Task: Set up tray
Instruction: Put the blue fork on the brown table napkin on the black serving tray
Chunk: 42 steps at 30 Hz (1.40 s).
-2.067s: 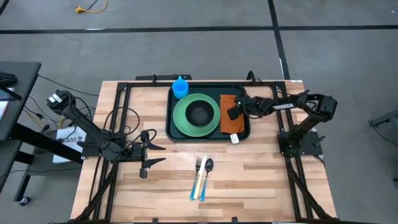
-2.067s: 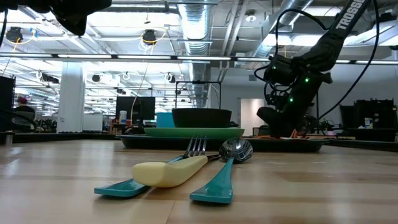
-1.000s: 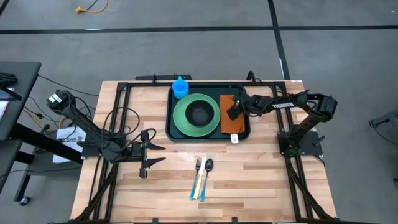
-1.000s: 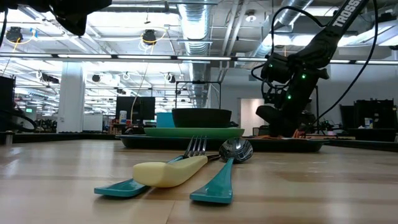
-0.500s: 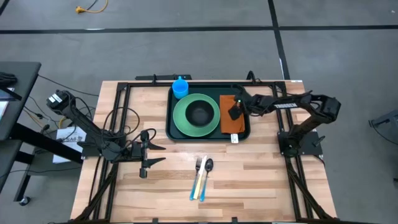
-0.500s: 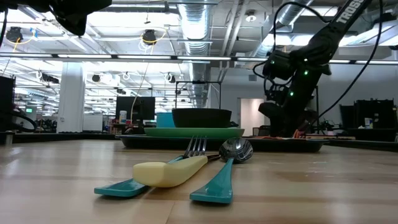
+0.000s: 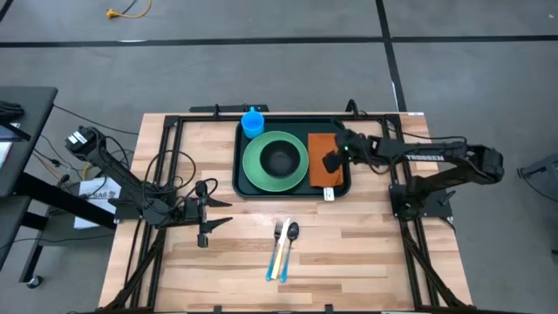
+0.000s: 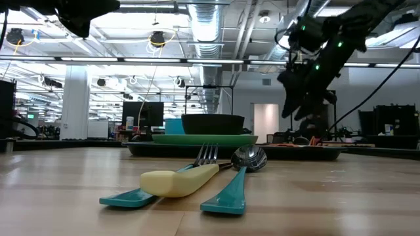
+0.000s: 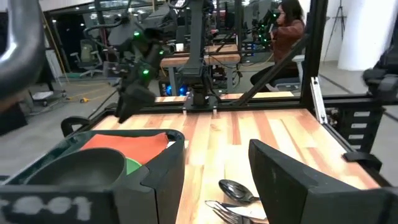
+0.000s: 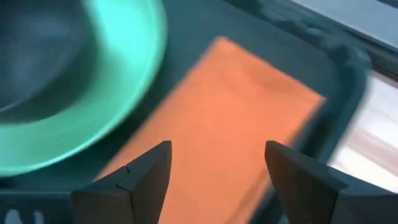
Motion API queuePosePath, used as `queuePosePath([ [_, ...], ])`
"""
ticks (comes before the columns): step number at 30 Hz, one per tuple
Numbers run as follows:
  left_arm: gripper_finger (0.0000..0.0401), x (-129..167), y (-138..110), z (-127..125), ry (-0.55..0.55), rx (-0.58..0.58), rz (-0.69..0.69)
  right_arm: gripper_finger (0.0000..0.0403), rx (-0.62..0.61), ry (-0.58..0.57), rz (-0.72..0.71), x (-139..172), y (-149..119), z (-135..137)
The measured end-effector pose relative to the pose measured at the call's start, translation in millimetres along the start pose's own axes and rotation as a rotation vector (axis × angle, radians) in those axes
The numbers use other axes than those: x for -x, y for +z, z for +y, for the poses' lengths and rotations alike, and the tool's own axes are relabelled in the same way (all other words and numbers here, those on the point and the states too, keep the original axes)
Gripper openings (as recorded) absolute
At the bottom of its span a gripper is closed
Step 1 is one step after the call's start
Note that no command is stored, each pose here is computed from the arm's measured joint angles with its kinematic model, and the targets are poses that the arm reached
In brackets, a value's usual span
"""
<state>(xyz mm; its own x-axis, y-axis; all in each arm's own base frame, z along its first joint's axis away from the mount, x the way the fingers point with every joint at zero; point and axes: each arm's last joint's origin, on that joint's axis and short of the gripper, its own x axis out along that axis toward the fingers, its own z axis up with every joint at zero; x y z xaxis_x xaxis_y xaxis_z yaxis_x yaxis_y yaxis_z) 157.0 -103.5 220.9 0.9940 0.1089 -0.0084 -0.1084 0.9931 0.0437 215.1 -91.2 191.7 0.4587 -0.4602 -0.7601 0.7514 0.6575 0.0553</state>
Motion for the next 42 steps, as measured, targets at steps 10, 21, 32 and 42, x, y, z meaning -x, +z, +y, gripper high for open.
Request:
queuePosePath([
  [10,0.0169,0,0,-5,-0.158,0.028,-0.001,0.0253,0.131,0.198,-0.146,19,-12,57],
  [21,0.0169,0,5,-2,-0.11,0.04,-0.039,0.0253,0.168,0.271,-0.42,30,12,67],
  [32,0.0169,-11,6,13,0.06,0.217,-0.055,0.0253,0.39,0.343,-0.557,42,7,91],
  [42,0.0169,-34,12,16,0.149,0.295,0.011,0.0253,0.341,0.324,-0.656,49,-6,75],
])
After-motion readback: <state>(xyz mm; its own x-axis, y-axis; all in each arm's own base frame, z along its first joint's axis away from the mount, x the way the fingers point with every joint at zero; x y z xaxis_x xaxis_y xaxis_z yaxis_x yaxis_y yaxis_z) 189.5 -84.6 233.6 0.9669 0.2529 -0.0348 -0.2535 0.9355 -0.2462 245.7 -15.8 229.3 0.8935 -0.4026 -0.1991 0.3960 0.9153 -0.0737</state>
